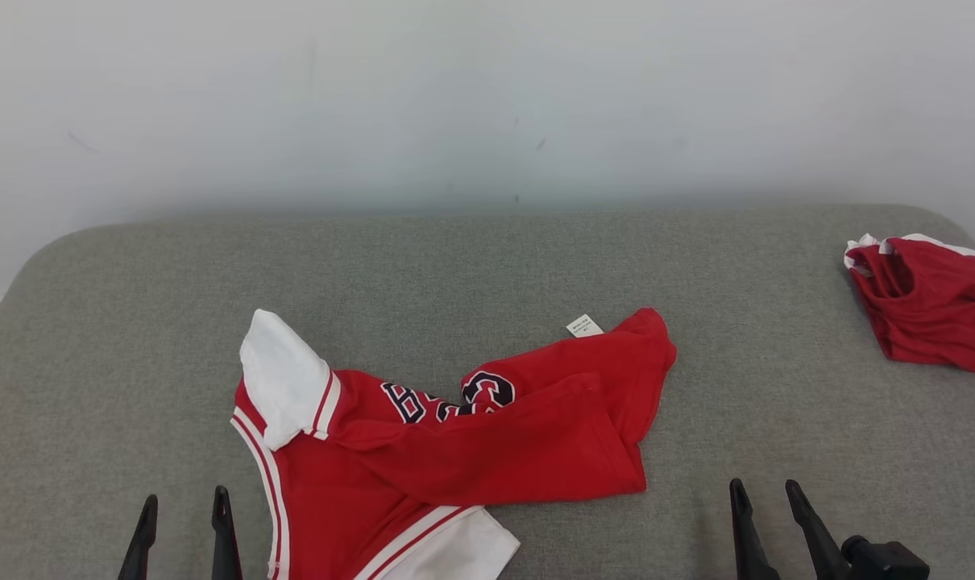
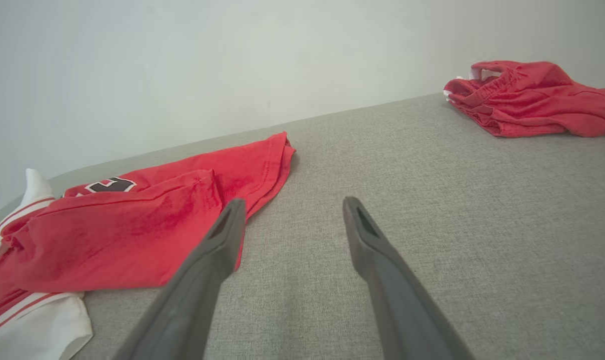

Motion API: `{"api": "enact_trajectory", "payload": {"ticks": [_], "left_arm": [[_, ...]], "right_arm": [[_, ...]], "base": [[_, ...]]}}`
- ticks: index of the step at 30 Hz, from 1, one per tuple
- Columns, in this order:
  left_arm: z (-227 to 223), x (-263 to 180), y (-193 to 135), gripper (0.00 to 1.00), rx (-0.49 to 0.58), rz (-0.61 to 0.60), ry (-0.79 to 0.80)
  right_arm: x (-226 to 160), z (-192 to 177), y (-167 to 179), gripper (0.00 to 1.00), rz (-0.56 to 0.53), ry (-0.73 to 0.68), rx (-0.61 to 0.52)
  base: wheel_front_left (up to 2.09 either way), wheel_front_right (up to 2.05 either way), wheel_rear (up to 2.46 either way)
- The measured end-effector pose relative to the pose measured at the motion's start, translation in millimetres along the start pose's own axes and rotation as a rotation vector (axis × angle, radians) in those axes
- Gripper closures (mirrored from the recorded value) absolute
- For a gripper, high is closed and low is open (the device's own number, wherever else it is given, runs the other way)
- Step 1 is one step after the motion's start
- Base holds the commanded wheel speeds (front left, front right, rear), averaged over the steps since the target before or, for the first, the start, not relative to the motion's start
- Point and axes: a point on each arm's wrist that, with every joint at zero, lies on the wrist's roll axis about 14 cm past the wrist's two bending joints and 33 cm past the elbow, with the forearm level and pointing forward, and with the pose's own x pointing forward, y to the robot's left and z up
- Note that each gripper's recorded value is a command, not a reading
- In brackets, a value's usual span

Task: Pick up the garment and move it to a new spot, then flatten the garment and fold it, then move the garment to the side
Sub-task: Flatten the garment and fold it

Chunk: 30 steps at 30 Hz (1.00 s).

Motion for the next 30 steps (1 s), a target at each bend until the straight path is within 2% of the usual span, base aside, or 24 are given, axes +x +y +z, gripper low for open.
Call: {"api": "enact_trajectory", "payload": {"ticks": [5,11,19,25,30], "left_arm": [[0.2,-1.3,3.0,0.00,-0.005,0.015,-0.005],[1.5,-1.4,4.1,0.00,0.001,0.018,-0.014],[-1.1,0.1,8.1,0.00,-0.006,0.033,-0.009],[-8.6,-0.7,13.8,0.00,-0.012,0.060,0.014],[-13.8,-4.2,23.8,0.00,-0.005,0.096,0.032]], "right_arm": [[13.0,5.6,15.2,0.00,0.072,-0.007,-0.036],[48.4,30.6,41.4,0.00,0.188,-0.060,-0.104],[91.9,35.5,62.9,0.00,0.281,-0.037,-0.176],[119.2,13.2,70.6,0.00,0.317,0.053,-0.204],[126.2,-18.9,79.9,0.00,0.343,0.151,-0.193]], "base": [[0.00,0.00,0.00],[0.00,0.00,0.00],[0.00,0.00,0.00],[0.00,0.00,0.00],[0.00,0.00,0.00]]}}
